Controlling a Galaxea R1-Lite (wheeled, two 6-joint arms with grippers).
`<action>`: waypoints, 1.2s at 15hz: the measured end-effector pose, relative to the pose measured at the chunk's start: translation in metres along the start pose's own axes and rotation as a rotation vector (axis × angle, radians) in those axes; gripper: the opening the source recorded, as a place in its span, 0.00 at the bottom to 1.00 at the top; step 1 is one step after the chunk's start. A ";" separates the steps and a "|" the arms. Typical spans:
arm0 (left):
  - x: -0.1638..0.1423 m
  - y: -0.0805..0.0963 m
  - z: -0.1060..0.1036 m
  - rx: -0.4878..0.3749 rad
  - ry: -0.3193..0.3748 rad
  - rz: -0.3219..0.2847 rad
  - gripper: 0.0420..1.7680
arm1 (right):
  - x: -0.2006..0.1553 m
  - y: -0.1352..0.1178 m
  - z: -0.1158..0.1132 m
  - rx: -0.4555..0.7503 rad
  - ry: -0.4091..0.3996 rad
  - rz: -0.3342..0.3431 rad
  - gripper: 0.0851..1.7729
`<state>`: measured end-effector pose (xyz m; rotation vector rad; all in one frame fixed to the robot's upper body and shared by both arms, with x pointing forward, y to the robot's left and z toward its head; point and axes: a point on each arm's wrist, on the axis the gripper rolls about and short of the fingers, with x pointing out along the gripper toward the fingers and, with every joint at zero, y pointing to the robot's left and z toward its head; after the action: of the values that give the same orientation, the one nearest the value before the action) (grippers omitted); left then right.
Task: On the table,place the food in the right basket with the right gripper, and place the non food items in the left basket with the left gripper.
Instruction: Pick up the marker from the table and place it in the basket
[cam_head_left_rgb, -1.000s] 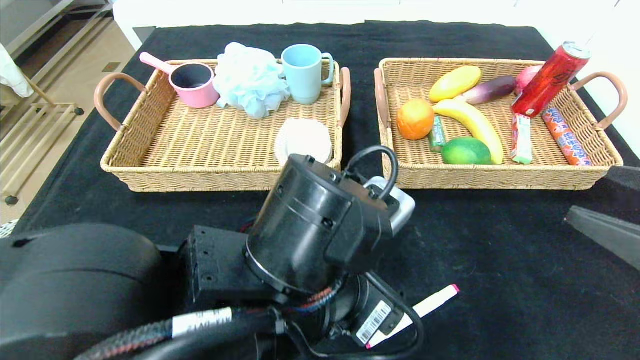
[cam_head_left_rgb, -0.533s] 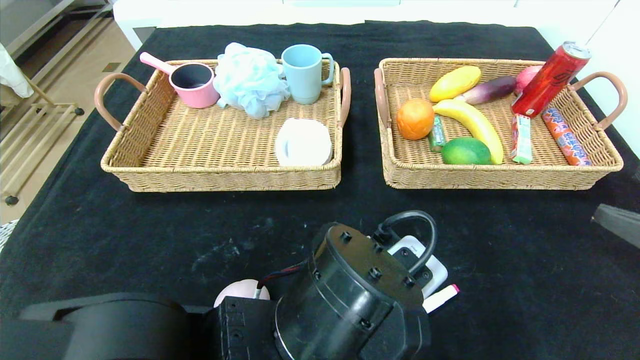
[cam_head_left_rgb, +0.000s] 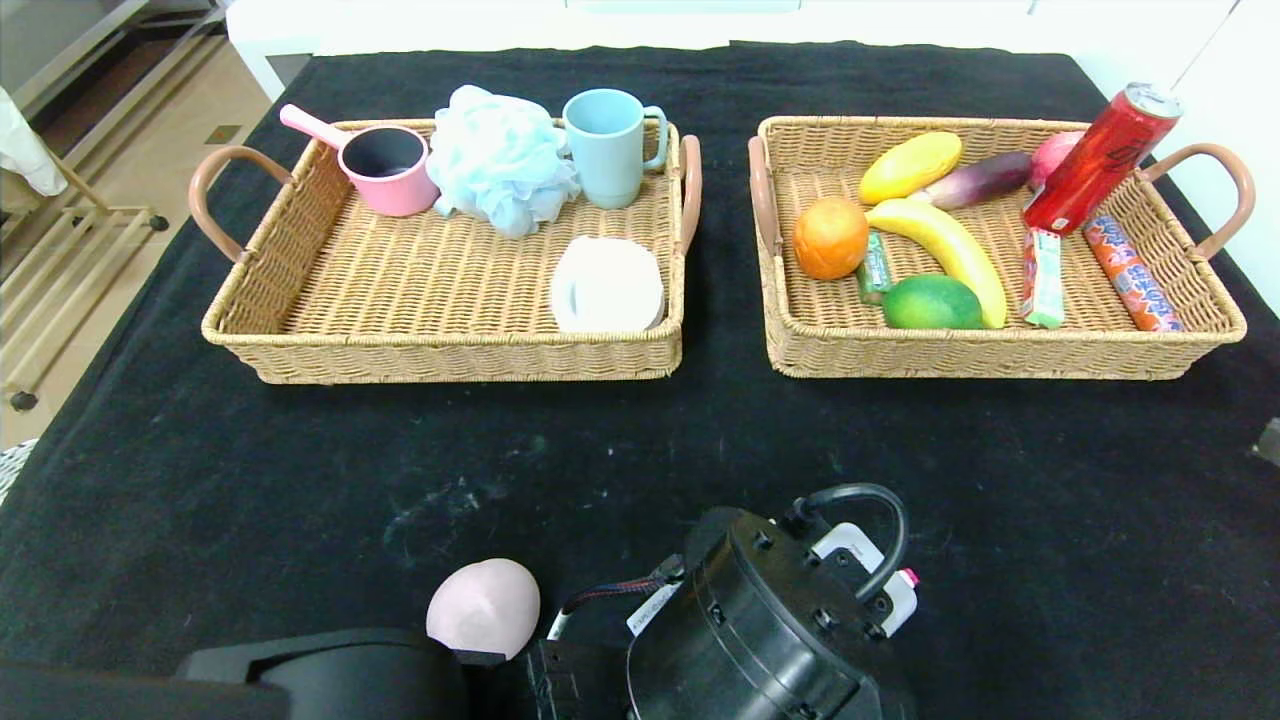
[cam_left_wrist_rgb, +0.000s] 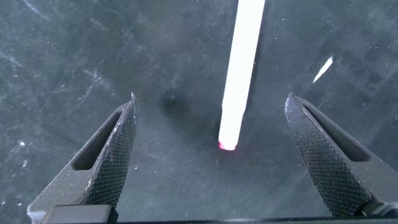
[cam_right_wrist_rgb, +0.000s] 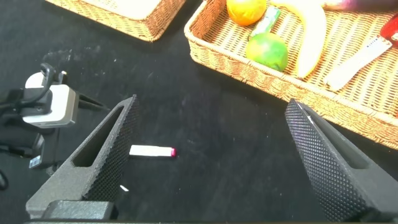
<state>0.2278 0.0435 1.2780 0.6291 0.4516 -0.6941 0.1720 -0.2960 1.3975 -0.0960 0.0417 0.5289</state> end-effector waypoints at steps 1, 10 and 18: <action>0.001 -0.003 0.000 0.002 -0.007 -0.004 0.96 | -0.001 0.000 0.000 -0.001 -0.002 0.002 0.96; 0.019 -0.014 -0.004 0.050 0.031 0.069 0.97 | -0.002 0.001 0.000 -0.003 -0.004 0.005 0.96; 0.024 -0.018 -0.007 0.046 0.038 0.061 0.36 | 0.002 0.001 -0.002 -0.002 0.010 0.007 0.96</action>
<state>0.2305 0.0271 1.2524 0.6977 0.4510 -0.6364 0.1732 -0.2949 1.3951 -0.1010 0.0512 0.5355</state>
